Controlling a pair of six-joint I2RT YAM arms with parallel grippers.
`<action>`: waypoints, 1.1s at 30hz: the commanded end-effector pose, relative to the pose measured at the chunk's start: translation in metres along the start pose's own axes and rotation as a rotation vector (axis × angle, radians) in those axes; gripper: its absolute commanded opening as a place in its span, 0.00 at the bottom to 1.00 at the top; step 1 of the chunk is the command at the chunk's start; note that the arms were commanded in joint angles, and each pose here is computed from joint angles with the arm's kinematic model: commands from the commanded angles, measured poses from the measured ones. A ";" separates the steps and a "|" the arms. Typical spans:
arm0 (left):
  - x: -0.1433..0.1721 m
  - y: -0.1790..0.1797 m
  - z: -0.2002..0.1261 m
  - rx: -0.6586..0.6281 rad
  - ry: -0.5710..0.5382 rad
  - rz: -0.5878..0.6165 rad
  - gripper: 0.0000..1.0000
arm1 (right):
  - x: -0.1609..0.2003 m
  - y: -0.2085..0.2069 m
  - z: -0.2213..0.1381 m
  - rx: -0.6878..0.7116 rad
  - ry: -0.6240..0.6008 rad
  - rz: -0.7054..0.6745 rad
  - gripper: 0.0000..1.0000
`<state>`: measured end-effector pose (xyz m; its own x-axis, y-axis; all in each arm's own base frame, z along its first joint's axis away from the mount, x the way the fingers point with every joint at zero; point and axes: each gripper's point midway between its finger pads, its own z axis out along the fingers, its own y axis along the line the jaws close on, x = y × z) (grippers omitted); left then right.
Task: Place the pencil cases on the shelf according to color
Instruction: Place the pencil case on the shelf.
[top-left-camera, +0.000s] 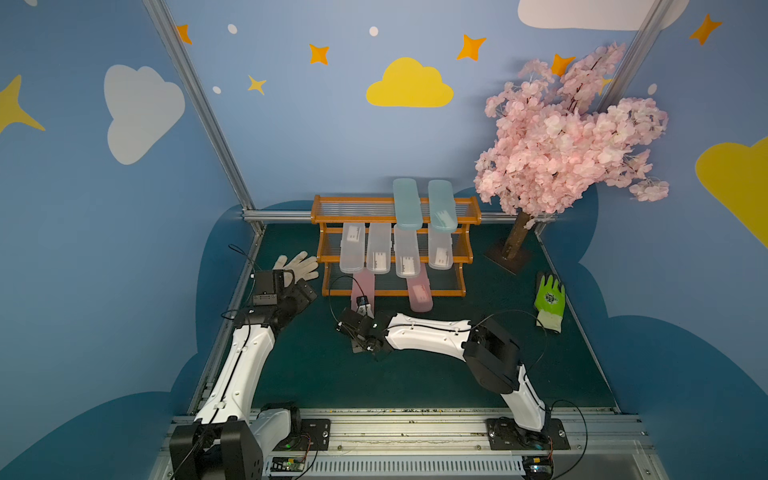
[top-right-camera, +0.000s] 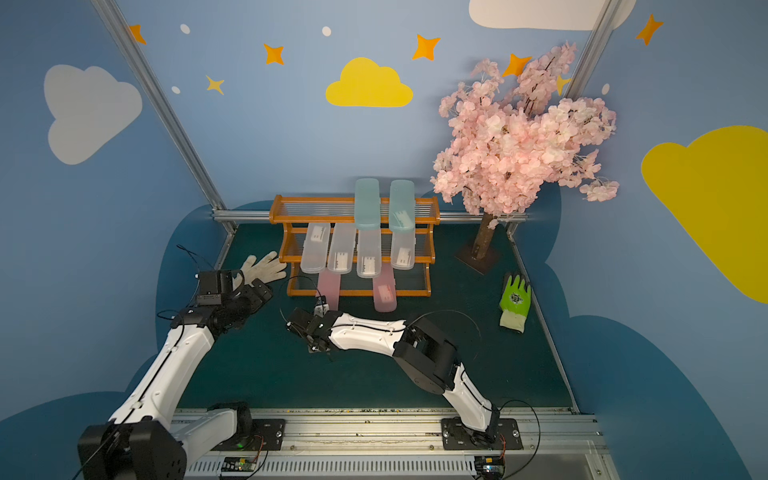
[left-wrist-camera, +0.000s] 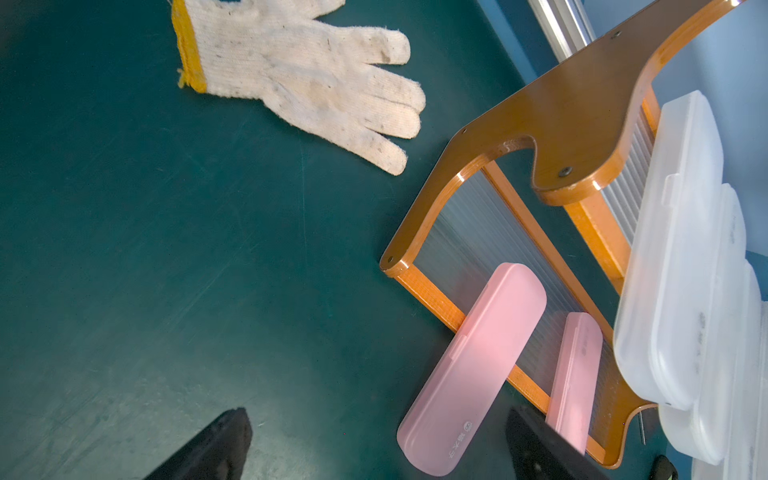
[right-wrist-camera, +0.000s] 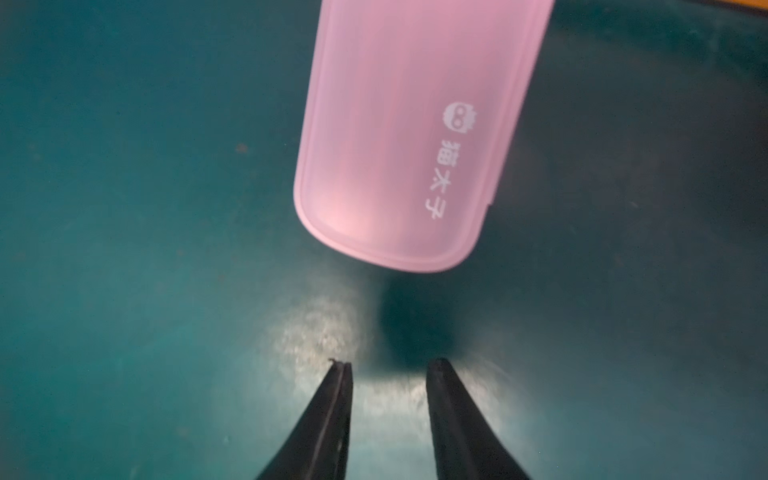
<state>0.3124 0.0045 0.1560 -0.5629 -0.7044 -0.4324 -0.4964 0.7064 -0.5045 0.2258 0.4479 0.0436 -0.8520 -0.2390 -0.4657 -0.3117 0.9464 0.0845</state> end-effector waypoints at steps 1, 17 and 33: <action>0.006 0.005 -0.001 -0.020 0.010 0.009 1.00 | -0.011 0.004 0.013 -0.015 -0.019 0.023 0.36; 0.011 0.004 -0.001 -0.043 0.024 0.035 1.00 | -0.066 -0.015 0.029 -0.025 -0.126 0.111 0.36; 0.010 0.004 -0.007 -0.047 0.014 0.053 1.00 | -0.104 -0.014 0.035 -0.051 -0.201 0.135 0.36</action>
<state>0.3034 -0.0001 0.1488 -0.5919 -0.6820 -0.4296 -0.5094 0.7295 -0.4564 0.3207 0.4680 0.0559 -0.8104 -0.0654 -0.5822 -0.2303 0.9493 0.2140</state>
